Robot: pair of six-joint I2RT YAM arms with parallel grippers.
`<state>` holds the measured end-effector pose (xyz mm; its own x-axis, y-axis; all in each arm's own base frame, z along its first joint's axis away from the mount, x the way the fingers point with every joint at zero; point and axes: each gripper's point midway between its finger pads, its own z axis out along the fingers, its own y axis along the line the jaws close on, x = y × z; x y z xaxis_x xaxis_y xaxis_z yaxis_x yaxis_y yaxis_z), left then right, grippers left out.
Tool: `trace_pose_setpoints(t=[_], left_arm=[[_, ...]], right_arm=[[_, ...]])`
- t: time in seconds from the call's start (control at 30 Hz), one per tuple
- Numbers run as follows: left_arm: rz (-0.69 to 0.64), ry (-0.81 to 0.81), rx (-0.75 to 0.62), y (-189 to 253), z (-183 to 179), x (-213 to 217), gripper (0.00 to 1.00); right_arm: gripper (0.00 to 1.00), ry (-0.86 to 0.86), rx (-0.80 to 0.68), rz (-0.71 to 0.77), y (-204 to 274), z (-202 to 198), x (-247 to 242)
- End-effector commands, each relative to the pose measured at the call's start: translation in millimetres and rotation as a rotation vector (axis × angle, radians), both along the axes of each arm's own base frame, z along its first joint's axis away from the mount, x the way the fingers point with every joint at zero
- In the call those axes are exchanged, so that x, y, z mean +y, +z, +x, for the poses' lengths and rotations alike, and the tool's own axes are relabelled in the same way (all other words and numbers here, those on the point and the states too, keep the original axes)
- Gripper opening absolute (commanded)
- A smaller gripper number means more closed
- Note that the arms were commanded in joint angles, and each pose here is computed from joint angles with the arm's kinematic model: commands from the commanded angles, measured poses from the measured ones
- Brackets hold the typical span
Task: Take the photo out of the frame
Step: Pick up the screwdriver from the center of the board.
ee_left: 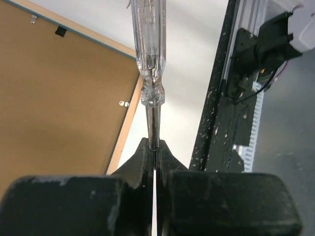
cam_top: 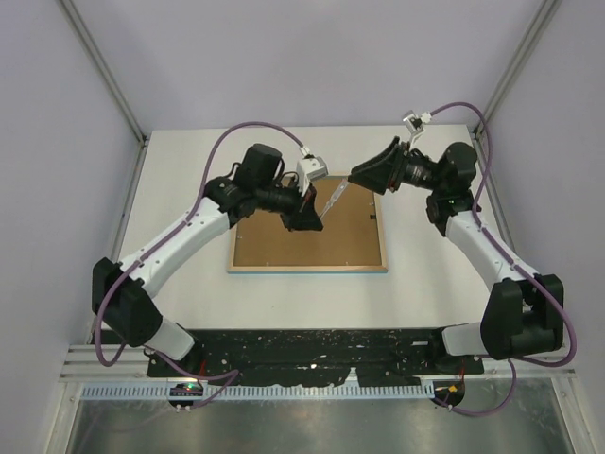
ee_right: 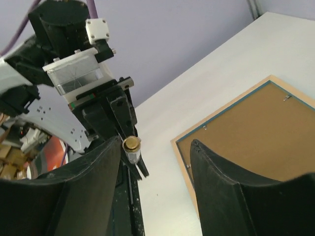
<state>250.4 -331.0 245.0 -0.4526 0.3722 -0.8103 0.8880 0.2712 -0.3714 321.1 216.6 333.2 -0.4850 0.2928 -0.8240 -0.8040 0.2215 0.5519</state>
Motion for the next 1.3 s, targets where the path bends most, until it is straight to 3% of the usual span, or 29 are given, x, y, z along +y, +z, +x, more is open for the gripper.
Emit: trace_pose_setpoints(t=[0.0, 0.1, 0.4, 0.87, 1.27], left_arm=[[0.110, -0.118, -0.148, 10.9, -19.3, 27.9, 0.00], [0.157, -0.169, -0.130, 2.3, -29.7, 36.3, 0.00], [0.210, -0.134, -0.156, -2.6, -32.2, 46.9, 0.00], [0.169, -0.164, -0.136, -2.0, -51.6, 41.5, 0.00], [0.160, -0.151, -0.133, -1.4, -48.8, 38.2, 0.00]], right_arm=[[0.74, 0.309, -0.080, -0.150, -7.2, -52.3, -0.6], [0.80, 0.428, -0.028, -0.162, -15.6, -76.2, 3.7], [0.83, 0.530, -0.270, -0.304, -46.7, -120.2, 49.2], [0.82, 0.390, -0.351, -0.363, -47.7, -86.9, 65.8], [0.77, 0.472, -0.307, -0.323, -50.4, -105.7, 86.7]])
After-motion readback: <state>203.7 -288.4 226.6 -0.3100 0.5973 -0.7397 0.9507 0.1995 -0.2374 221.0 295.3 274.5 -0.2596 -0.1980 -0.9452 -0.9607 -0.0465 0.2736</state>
